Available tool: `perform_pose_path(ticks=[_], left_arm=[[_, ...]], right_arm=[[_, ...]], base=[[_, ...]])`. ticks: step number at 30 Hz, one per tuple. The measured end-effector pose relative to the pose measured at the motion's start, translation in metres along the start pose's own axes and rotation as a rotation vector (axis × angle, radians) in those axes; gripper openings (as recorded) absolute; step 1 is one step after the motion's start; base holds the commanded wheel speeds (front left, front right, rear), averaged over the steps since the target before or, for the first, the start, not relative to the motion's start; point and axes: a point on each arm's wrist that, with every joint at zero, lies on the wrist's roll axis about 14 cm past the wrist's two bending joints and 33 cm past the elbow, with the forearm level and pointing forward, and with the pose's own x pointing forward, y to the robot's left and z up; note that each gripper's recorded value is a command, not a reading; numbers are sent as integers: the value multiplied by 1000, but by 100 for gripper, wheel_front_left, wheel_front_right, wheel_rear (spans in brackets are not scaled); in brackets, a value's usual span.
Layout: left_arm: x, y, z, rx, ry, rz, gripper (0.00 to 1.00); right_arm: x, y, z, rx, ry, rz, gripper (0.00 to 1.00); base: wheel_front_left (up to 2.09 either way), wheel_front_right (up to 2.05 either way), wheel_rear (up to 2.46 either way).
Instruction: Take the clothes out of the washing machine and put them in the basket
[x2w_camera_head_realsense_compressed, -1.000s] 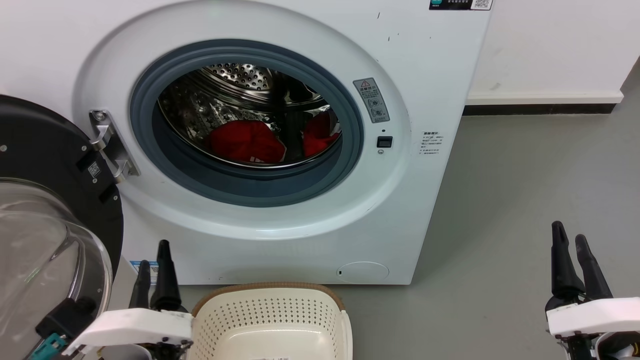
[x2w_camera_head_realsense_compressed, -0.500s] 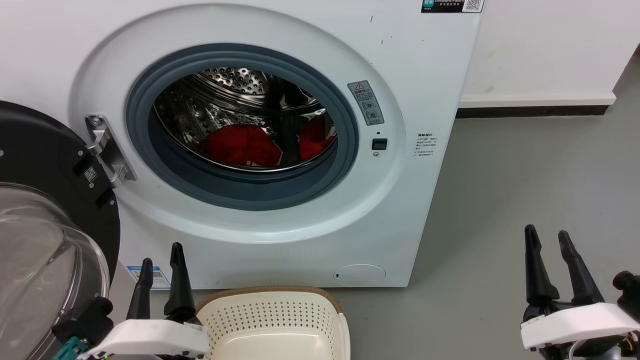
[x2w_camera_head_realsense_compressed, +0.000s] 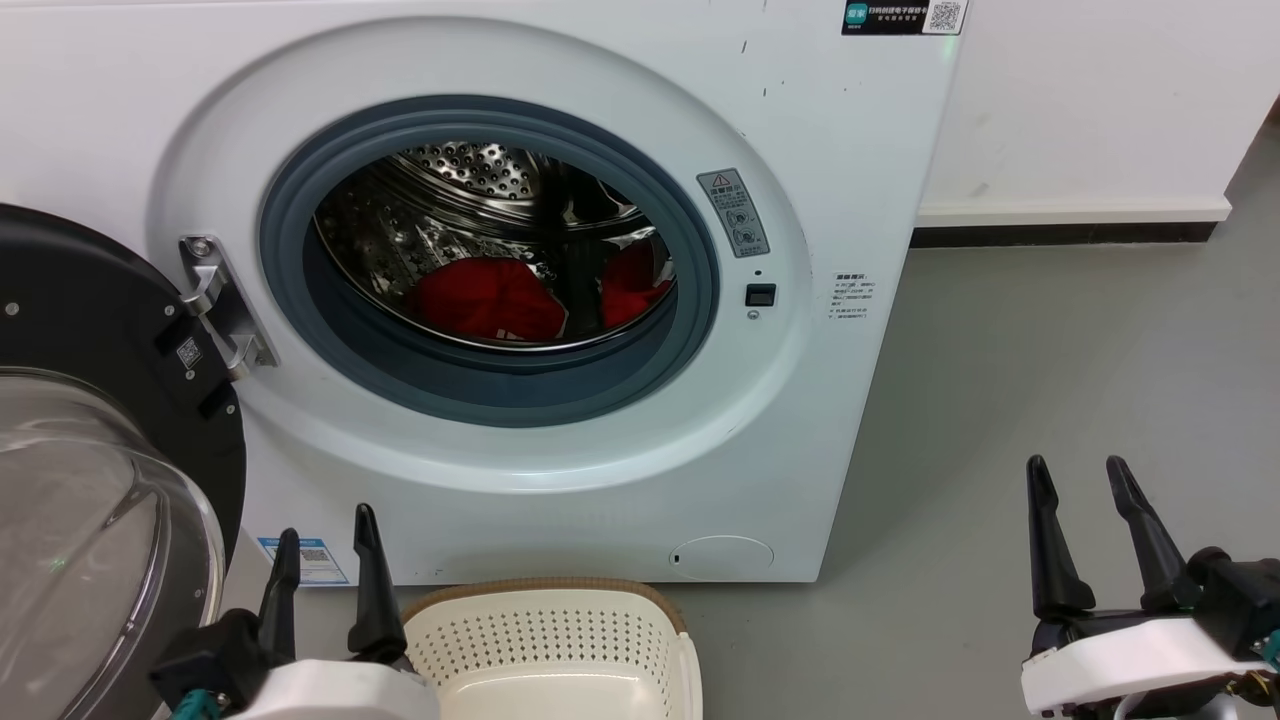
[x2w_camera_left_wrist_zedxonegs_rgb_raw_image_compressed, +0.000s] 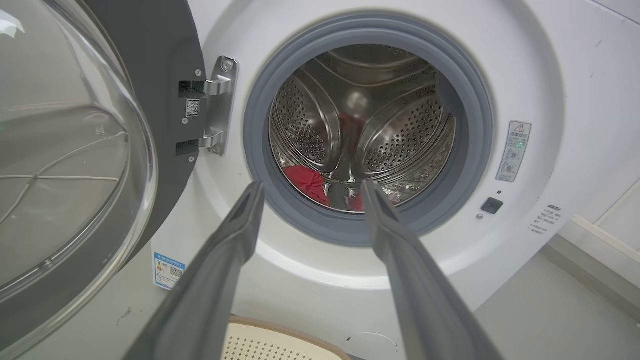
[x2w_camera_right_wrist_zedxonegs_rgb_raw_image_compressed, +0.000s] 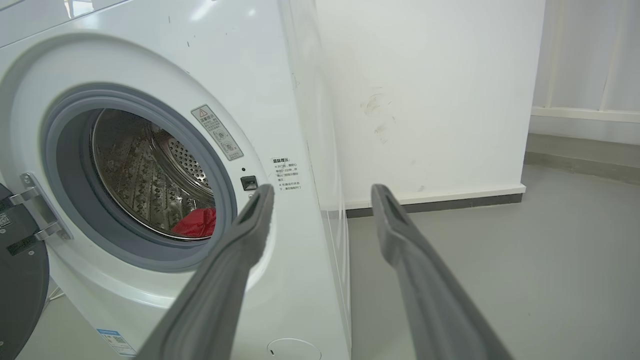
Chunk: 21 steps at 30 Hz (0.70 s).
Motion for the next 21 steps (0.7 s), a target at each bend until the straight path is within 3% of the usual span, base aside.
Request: perform_pose_path(ticks=[21], left_arm=[[-13,-9,-16,231,14,-85,100]], right_arm=[[-11,6,-16,-221,42,46,100]], base=[[0,0,0]])
